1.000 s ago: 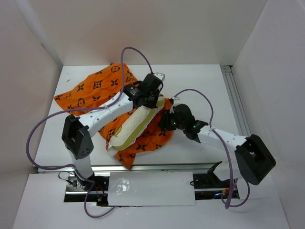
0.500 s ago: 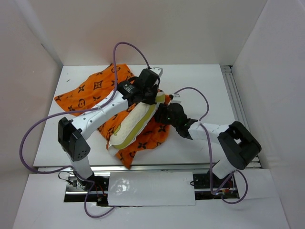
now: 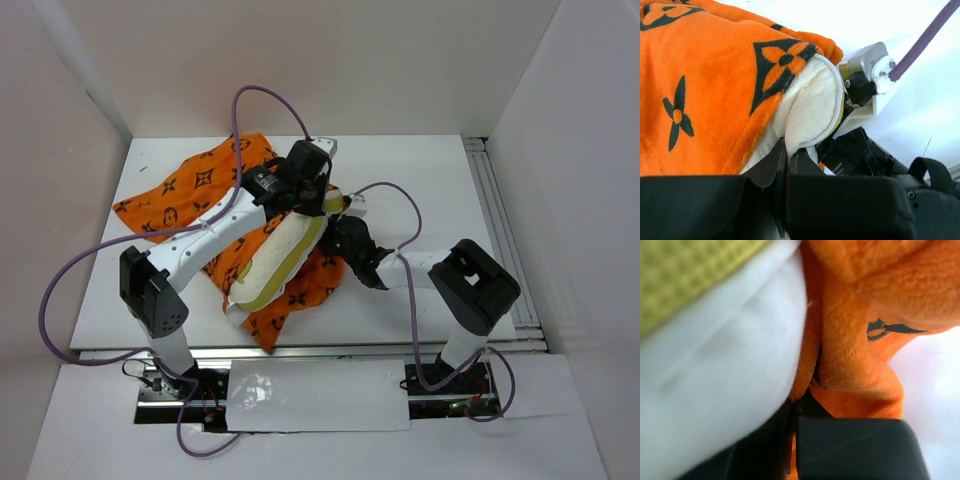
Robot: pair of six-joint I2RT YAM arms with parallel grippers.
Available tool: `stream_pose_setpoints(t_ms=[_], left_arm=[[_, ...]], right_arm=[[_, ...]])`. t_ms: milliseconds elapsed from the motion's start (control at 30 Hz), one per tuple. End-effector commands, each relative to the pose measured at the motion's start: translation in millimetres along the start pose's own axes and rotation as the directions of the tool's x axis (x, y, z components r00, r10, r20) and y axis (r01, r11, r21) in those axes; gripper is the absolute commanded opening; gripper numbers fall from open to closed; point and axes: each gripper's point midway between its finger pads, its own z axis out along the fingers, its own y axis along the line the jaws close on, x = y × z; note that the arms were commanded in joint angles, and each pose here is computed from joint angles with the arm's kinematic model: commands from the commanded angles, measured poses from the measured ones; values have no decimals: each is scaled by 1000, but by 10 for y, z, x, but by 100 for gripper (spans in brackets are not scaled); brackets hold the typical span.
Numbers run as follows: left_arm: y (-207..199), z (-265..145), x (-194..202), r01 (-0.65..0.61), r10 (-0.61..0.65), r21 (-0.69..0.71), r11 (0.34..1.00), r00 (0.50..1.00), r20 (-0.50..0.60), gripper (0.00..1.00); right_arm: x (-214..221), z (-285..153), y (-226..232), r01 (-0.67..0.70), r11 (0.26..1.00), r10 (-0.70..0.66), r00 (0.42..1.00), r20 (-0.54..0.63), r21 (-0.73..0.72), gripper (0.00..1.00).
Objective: Put the pillow into the pillowcase
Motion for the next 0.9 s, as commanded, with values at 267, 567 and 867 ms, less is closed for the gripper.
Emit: stream_pose_setpoints(t_ms=[267, 567, 867], left_arm=[[594, 127, 86, 121, -118, -133, 984, 993, 30, 0], [1302, 362, 905, 80, -106, -320, 944, 992, -66, 0], [823, 819, 935, 26, -67, -351, 936, 992, -105, 0]], right_arm=[[-534, -836, -655, 40, 962, -52, 998, 37, 269, 0], [-1292, -1544, -1303, -20, 953, -18, 992, 122, 303, 0], [-1809, -2009, -29, 34, 837, 3, 998, 66, -545, 0]])
